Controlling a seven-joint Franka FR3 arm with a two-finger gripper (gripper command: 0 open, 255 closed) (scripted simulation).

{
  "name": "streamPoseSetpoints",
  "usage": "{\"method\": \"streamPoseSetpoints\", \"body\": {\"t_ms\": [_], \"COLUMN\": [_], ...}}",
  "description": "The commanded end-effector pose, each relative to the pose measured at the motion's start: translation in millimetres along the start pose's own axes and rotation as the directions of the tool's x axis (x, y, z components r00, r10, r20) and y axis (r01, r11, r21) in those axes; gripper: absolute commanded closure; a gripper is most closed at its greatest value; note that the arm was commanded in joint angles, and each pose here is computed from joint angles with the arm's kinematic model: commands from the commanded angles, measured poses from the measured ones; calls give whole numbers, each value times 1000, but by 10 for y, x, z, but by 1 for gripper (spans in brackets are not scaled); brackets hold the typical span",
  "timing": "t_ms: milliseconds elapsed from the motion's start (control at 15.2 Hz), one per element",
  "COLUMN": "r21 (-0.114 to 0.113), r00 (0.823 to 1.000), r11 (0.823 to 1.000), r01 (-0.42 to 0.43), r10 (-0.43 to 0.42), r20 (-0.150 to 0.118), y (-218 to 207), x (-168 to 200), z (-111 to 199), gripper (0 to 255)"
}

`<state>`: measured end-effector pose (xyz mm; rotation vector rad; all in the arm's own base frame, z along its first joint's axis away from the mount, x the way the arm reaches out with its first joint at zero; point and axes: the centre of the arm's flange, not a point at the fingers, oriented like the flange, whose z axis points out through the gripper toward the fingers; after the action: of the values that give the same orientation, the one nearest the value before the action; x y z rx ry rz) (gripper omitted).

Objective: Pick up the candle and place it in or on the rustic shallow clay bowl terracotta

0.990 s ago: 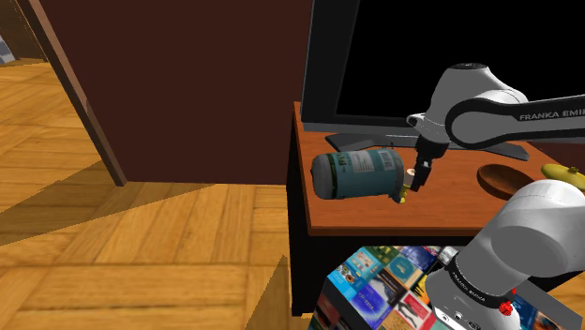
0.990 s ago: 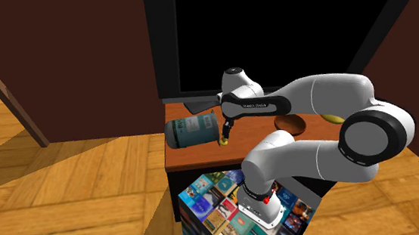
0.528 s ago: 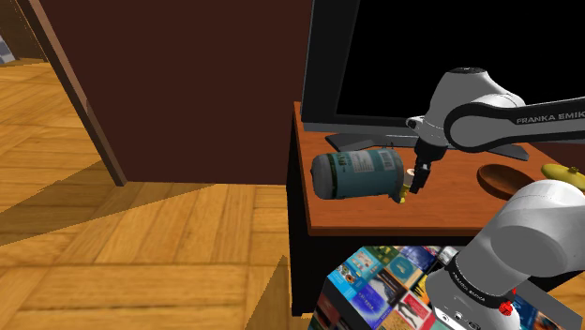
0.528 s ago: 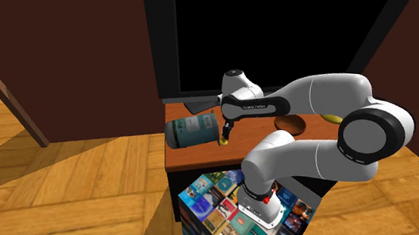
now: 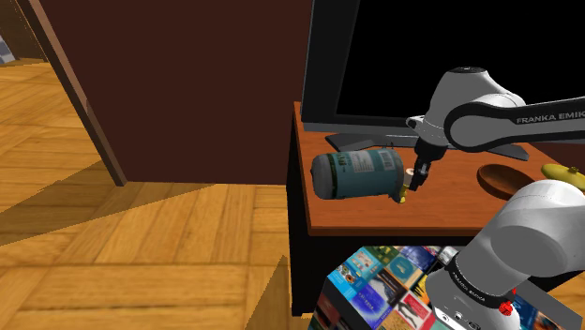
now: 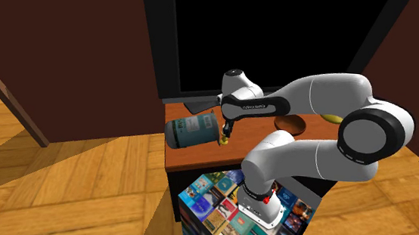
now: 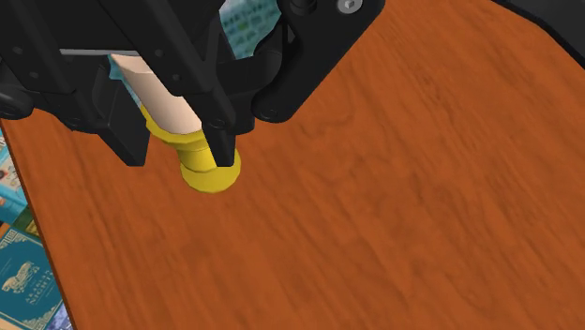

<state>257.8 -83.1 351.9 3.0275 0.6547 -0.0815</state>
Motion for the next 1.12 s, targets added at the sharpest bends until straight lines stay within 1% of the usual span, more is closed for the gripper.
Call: {"method": "streamPoseSetpoints", "body": {"t_ms": [0, 132, 1056], "r21": [2, 2, 2], "r00": [1000, 1000, 1000], "r11": [1000, 1000, 1000], "r01": [0, 0, 0], "r10": [0, 0, 0], "r20": [2, 2, 2], "y": [-4, -4, 19], "x": [-1, -2, -47], "z": [8, 9, -729], "gripper": [255, 255, 255]}}
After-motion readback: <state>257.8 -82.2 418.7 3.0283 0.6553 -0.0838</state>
